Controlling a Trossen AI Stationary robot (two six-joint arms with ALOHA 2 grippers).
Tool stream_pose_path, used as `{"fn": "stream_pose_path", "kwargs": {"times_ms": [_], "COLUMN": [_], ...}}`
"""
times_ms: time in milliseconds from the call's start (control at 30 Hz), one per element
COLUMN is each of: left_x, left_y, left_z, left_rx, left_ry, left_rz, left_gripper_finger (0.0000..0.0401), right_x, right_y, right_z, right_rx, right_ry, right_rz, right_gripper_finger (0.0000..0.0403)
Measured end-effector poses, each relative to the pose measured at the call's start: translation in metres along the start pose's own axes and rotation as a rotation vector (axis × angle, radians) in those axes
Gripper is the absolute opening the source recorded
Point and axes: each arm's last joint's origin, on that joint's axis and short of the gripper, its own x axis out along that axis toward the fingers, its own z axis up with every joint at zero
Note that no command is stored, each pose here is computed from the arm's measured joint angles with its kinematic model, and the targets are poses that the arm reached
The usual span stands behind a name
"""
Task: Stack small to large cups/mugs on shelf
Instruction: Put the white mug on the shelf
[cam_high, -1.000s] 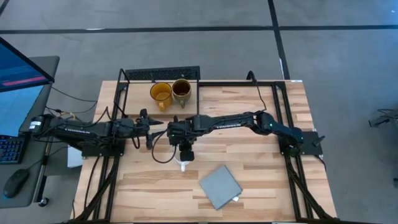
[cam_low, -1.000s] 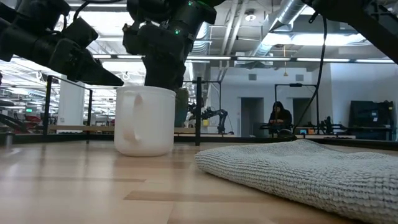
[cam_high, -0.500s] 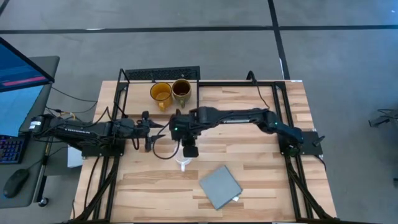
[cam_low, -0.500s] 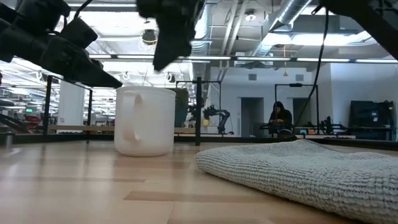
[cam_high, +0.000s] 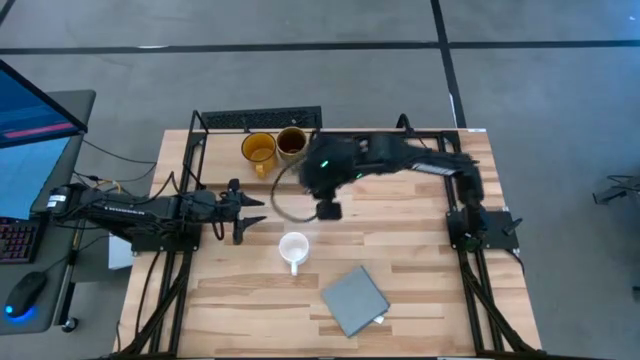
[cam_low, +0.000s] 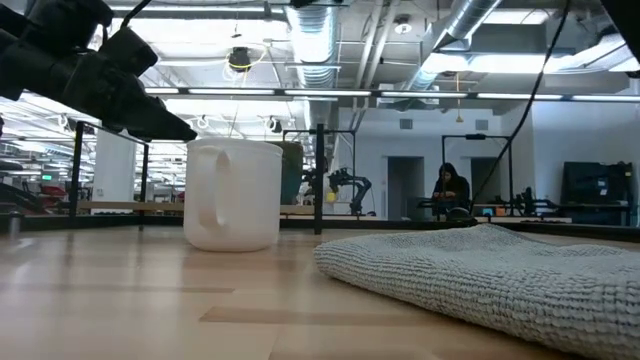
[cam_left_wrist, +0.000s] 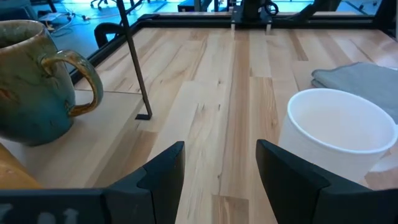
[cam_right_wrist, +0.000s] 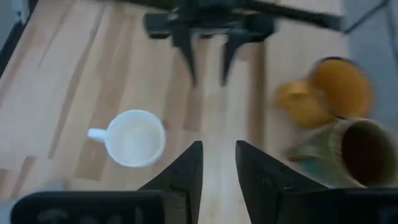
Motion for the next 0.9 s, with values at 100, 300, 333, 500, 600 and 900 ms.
{"fn": "stream_pose_path", "kwargs": {"times_ms": [100,300,333,500,600,900], "left_x": [0.000,0.000,0.000,0.000,0.000,0.000], "left_y": [0.000,0.000,0.000,0.000,0.000,-0.001], "left_z": [0.001,0.002,0.002,0.002,0.002,0.002], "left_rx": [-0.013,-0.026,-0.032,-0.061,-0.068,-0.073], "left_ry": [-0.009,-0.024,-0.024,-0.021,-0.022,-0.021], "left_rz": [0.000,0.000,0.000,-0.007,-0.009,-0.028], "left_gripper_finger": [0.0190,0.0190,0.0190,0.0190,0.0190,0.0190], "right_x": [-0.031,-0.074,-0.081,-0.112,-0.126,-0.120], "right_y": [-0.012,-0.040,-0.047,-0.079,-0.094,-0.115], "right_z": [-0.003,-0.013,-0.016,-0.034,-0.042,-0.057], "right_rx": [0.016,0.042,0.055,0.128,0.166,0.181], "right_ry": [-0.057,-0.134,-0.142,-0.169,-0.205,-0.317], "right_rz": [-0.040,-0.125,-0.144,-0.239,-0.244,-0.156], "right_gripper_finger": [0.0118,0.0118,0.0118,0.0118,0.0118,0.0118]}}
